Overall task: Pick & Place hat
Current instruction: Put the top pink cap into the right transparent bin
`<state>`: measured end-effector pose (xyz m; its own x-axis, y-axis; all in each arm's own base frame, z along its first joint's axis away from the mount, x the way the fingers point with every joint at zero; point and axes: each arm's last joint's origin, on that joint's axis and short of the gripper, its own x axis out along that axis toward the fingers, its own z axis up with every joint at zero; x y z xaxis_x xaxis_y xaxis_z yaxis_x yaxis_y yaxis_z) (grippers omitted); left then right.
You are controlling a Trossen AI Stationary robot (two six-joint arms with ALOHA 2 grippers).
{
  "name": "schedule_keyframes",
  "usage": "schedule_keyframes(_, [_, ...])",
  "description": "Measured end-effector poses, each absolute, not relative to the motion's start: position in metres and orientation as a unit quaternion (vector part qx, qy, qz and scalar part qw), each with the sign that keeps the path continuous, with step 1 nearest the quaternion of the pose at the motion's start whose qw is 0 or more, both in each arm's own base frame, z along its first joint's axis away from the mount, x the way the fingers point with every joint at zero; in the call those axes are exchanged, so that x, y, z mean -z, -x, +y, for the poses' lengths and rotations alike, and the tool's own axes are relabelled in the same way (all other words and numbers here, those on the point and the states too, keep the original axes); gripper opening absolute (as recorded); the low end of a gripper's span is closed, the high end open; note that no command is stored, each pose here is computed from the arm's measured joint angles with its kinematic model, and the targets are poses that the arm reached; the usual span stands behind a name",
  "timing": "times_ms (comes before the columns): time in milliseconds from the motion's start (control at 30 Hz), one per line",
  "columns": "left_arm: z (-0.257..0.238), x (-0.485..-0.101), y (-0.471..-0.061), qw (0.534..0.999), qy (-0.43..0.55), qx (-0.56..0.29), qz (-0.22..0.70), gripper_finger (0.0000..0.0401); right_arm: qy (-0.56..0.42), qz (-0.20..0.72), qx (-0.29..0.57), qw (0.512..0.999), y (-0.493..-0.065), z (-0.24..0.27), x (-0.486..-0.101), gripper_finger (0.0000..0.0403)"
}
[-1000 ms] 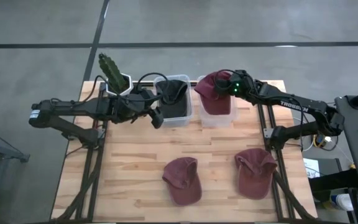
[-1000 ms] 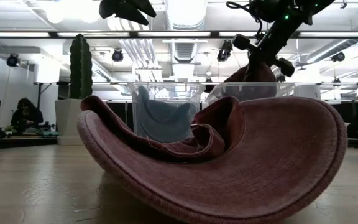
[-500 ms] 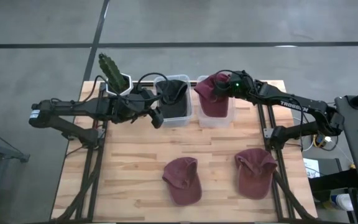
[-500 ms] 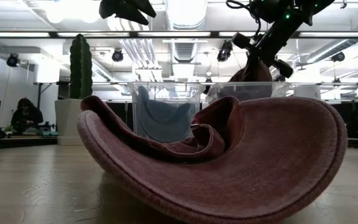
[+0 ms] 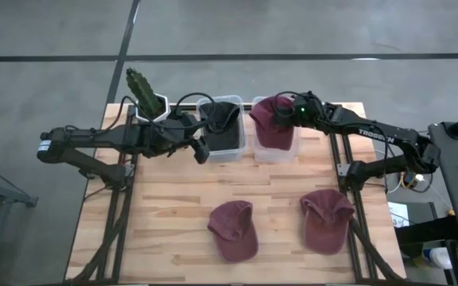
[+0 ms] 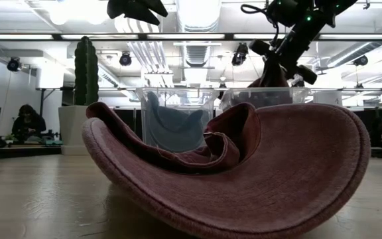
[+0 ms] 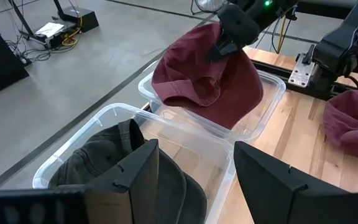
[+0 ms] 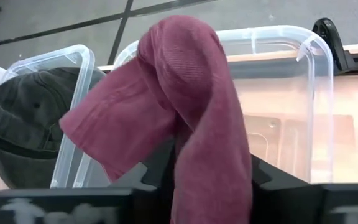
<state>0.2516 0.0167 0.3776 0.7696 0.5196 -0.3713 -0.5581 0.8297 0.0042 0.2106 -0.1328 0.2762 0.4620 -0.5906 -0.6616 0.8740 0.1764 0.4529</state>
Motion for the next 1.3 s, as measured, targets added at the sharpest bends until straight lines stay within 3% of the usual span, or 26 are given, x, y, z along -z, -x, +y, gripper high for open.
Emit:
schedule_keyframes(400, [0.0158, -0.3776, -0.2517, 0.94, 0.053, -0.284, 0.182, 0.0202, -0.404, 0.193, 0.492, 0.746, -0.2085, -0.1315, -0.2741, 0.0139])
schedule_keyframes(1300, [0.0157, -0.3797, -0.2529, 0.943, 0.058, -0.281, 0.17, 0.0202, -0.335, 0.233, 0.529, 0.744, -0.2024, -0.1315, -0.2712, 0.0098])
